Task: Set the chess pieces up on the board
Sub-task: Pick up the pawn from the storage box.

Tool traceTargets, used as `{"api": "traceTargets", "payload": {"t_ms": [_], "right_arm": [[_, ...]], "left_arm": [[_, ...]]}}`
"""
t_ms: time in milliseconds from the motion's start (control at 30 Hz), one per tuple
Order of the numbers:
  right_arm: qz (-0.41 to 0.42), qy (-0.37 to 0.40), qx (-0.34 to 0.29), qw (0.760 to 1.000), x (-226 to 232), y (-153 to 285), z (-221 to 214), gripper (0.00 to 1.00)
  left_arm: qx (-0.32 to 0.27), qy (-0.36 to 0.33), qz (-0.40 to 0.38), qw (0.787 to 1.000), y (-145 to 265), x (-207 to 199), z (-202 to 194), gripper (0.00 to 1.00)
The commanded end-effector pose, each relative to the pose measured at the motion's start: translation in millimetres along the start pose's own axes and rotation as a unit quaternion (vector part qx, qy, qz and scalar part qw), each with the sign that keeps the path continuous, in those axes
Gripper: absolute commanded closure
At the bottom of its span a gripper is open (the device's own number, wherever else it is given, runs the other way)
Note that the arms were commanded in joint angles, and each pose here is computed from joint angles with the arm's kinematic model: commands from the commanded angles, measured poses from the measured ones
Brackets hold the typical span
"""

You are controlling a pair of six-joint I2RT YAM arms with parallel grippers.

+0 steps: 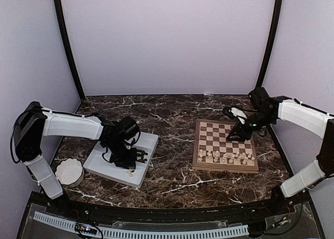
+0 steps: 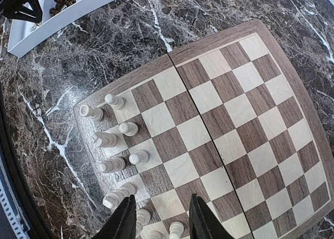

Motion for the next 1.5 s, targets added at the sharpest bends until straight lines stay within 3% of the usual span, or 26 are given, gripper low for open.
{"api": "traceTargets", "payload": {"t_ms": [0,300,800,1200,1367,1467], "right_arm": [[0.005,0.005,-0.008,1.0,1,-3,3,0.64],[0.007,0.005,-0.01,1.0,0,-4,4,0.64],[0.005,0.008,-0.009,1.0,4,-4,1,0.64],[0.012,0.006,-0.012,1.0,2,-7,4,0.64],[0.019,0.004,-0.01,1.0,3,-9,3,0.64],[0.019,0.004,-0.01,1.0,3,-9,3,0.64]], "left_arm": [[0.02,0.001,0.024,1.0,-1,9,-16,0.71],[0.037,0.003,0.038,0.999,-9,14,-29,0.72],[0.036,0.006,0.025,0.999,-24,-1,-18,0.74],[0.028,0.029,0.089,0.995,-27,31,-16,0.69],[0.01,0.043,0.074,0.996,-25,34,-6,0.64],[0.01,0.045,0.071,0.996,-26,35,-3,0.68]]}}
Point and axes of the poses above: each gripper's point midway between its finger pads, its own y axis back along the fingers, its own x axis along the line the jaws close on, z = x × y, the point moved 4 cm from there along y, back along the fingers, and after that the axes turned 8 degrees about y, right-handed, at the moved point
